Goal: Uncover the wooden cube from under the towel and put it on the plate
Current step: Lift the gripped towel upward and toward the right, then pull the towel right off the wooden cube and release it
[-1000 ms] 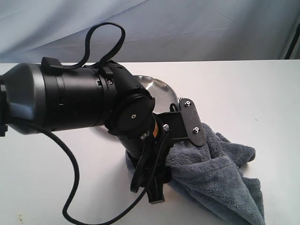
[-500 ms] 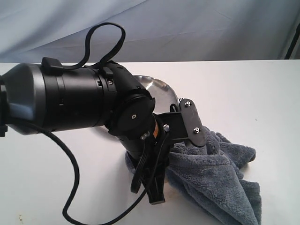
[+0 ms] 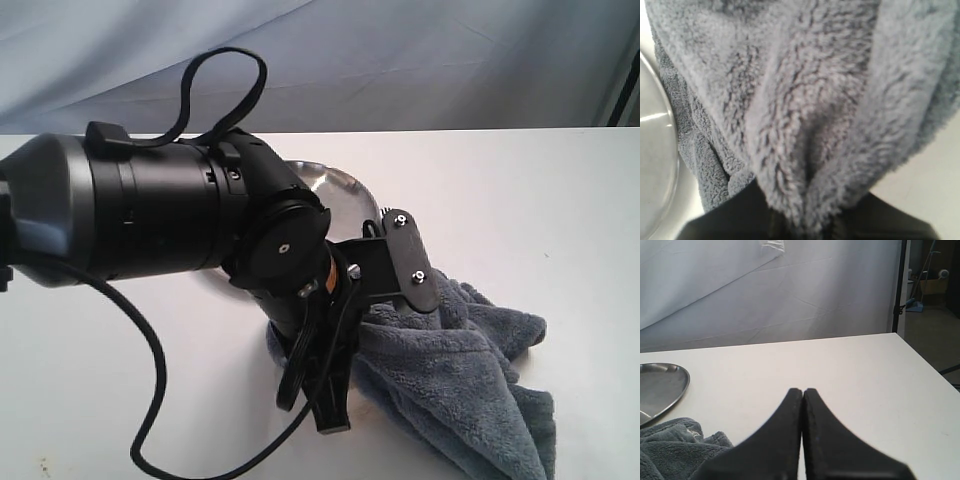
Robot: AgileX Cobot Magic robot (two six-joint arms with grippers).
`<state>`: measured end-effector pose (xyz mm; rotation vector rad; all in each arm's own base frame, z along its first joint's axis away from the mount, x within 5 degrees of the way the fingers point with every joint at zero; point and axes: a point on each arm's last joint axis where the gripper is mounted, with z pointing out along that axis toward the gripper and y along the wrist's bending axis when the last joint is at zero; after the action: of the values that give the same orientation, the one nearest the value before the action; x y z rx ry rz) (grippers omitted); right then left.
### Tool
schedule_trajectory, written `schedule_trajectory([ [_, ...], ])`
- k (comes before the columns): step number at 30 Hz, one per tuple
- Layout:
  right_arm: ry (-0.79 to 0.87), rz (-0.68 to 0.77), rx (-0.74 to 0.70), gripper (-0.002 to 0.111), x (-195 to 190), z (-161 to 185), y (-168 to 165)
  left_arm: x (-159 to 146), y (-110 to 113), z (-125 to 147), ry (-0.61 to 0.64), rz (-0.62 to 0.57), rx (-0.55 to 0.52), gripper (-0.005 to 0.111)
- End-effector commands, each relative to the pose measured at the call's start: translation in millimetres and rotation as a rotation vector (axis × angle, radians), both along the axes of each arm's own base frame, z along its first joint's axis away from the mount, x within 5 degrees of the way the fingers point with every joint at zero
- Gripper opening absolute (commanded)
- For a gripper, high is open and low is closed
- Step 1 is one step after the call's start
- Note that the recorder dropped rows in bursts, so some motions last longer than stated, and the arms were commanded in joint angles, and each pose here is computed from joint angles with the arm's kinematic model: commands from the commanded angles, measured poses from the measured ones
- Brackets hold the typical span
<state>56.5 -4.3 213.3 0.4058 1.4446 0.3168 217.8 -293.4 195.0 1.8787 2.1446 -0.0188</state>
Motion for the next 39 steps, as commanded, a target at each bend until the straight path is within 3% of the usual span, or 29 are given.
schedule_trajectory([
  [1,0.006,0.005,0.009,0.003,0,-2,0,1,2,19,-0.065,0.026,-0.044,0.0],
  [4,0.006,0.005,0.009,0.003,0,-2,0,4,4,21,-0.091,0.076,-0.043,0.0],
  [11,0.006,0.005,0.009,0.003,0,-2,0,9,-2,25,-0.15,0.056,-0.115,0.0],
  [16,0.006,0.005,0.009,0.003,0,-2,0,25,-13,59,-0.303,0.022,-0.162,0.0],
  [20,0.006,0.005,0.009,0.003,0,-2,0,31,-22,81,-0.357,0.019,-0.238,0.0],
  [26,0.006,0.005,0.009,0.003,0,-2,0,34,-28,93,-0.389,0.021,-0.298,0.0],
  [33,0.006,0.005,0.009,0.003,0,-2,0,37,-36,85,-0.362,0.053,-0.346,0.0],
  [39,0.006,0.005,0.009,0.003,0,-2,0,43,-56,88,-0.44,0.008,-0.556,0.0],
])
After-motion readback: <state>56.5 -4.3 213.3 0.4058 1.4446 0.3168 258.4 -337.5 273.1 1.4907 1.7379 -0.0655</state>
